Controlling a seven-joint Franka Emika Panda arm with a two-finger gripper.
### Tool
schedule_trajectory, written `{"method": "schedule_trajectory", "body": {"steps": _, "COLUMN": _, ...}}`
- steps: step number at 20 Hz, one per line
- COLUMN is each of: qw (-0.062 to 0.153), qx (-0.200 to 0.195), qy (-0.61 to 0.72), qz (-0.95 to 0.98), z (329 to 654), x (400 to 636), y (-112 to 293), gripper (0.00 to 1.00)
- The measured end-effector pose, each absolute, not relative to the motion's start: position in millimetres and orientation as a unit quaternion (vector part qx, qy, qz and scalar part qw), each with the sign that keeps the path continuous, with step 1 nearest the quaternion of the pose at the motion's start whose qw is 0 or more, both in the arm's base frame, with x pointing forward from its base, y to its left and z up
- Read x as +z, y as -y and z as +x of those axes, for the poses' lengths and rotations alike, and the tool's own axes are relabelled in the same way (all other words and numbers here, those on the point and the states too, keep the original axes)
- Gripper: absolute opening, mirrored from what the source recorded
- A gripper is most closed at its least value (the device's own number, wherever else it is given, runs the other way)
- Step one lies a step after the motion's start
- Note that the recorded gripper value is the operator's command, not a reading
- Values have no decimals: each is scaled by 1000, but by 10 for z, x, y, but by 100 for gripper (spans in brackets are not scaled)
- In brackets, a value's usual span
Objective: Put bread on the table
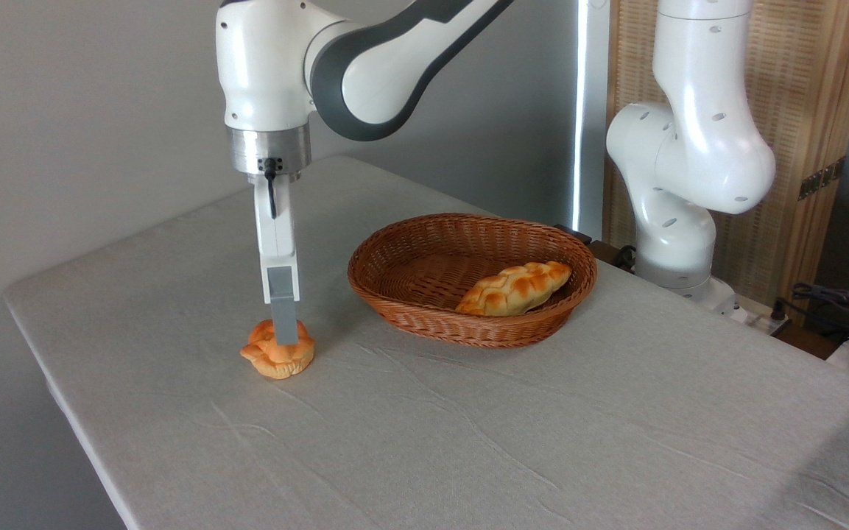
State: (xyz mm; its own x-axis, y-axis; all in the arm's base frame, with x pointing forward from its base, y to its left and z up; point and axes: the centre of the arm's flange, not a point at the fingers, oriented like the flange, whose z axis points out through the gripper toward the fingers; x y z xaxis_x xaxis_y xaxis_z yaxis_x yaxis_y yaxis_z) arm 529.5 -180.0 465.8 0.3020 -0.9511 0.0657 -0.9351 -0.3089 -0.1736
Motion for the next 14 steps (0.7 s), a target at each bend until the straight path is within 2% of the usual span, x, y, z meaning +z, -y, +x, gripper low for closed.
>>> {"method": "schedule_trajectory", "body": {"steps": 2, "qw": 54, "qx": -93, "qy": -578, "qz": -809, "z": 5339, "x": 4812, "y": 1775, "gripper": 100}}
{"method": "schedule_trajectory", "body": {"steps": 4, "qw": 46, "qx": -118, "qy": -557, "qz": -821, "z": 5402, "x": 5057, "y": 1711, "gripper": 100}}
{"method": "schedule_trajectory", "body": {"steps": 5, "qw": 34, "qx": -136, "qy": -535, "qz": -833, "z": 5455, "x": 5275, "y": 1609, "gripper": 100}}
{"method": "schedule_trajectory", "body": {"steps": 8, "qw": 7, "qx": -147, "qy": -494, "qz": -857, "z": 5531, "x": 5770, "y": 1262, "gripper": 100}}
{"method": "schedule_trajectory", "body": {"steps": 10, "qw": -15, "qx": -122, "qy": -468, "qz": -875, "z": 5503, "x": 6140, "y": 891, "gripper": 100}}
{"method": "schedule_trajectory", "body": {"steps": 11, "qw": -26, "qx": -100, "qy": -459, "qz": -883, "z": 5455, "x": 6253, "y": 717, "gripper": 100}}
{"method": "schedule_trajectory", "body": {"steps": 14, "qw": -50, "qx": -45, "qy": -437, "qz": -897, "z": 5325, "x": 6350, "y": 363, "gripper": 100}}
